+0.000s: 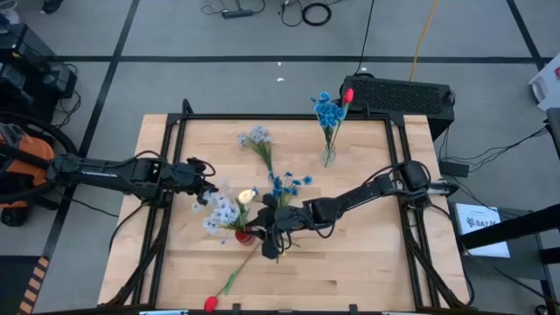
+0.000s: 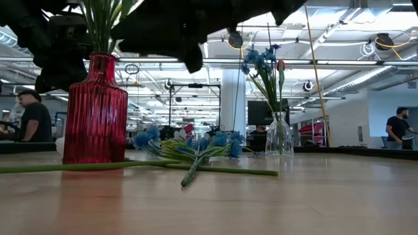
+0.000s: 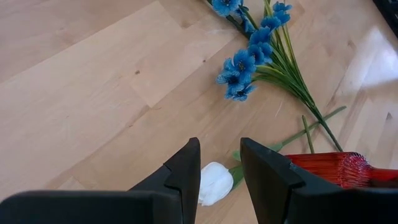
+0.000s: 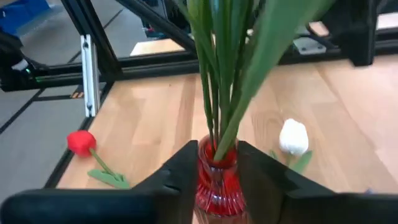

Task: Sort flowers into vase by color
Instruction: Put the light orange flower into the red vase, then put the blue flower into the transparent vase

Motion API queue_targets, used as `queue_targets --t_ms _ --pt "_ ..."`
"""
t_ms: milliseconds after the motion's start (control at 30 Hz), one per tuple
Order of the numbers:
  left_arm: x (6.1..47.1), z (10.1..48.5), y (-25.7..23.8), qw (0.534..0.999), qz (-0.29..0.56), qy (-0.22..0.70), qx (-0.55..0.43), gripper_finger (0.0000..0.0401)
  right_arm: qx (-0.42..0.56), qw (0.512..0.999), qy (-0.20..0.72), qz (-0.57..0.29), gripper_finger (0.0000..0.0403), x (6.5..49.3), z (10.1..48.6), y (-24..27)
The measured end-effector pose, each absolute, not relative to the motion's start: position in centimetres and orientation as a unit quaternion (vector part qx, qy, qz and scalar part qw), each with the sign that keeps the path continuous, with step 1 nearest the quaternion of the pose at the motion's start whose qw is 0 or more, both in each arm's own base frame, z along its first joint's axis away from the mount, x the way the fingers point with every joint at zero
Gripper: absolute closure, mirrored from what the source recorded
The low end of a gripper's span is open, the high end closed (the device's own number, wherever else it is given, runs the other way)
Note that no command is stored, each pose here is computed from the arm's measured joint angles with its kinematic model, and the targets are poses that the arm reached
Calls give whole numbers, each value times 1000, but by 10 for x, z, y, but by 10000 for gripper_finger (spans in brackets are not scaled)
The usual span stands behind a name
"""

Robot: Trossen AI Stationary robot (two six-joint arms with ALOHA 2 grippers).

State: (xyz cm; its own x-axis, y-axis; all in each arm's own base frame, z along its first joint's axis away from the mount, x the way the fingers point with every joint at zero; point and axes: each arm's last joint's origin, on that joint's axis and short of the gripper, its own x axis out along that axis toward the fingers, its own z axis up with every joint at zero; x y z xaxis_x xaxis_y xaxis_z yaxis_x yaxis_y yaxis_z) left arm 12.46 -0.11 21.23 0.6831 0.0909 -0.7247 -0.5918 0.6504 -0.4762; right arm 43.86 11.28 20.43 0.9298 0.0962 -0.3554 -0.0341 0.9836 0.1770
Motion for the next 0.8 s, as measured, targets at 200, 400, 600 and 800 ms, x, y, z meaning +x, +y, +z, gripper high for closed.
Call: queue_targets --t_ms 200,400,600,800 --pt "124 212 -1 840 203 345 -365 281 71 969 234 25 268 422 225 107" --pt "124 212 -1 838 205 347 -367 281 96 942 322 -20 267 389 251 97" --pt "123 211 -1 833 211 350 -374 281 211 893 381 -110 279 362 262 89" --pt "123 211 -1 832 212 351 -374 281 278 804 476 -222 296 335 249 86"
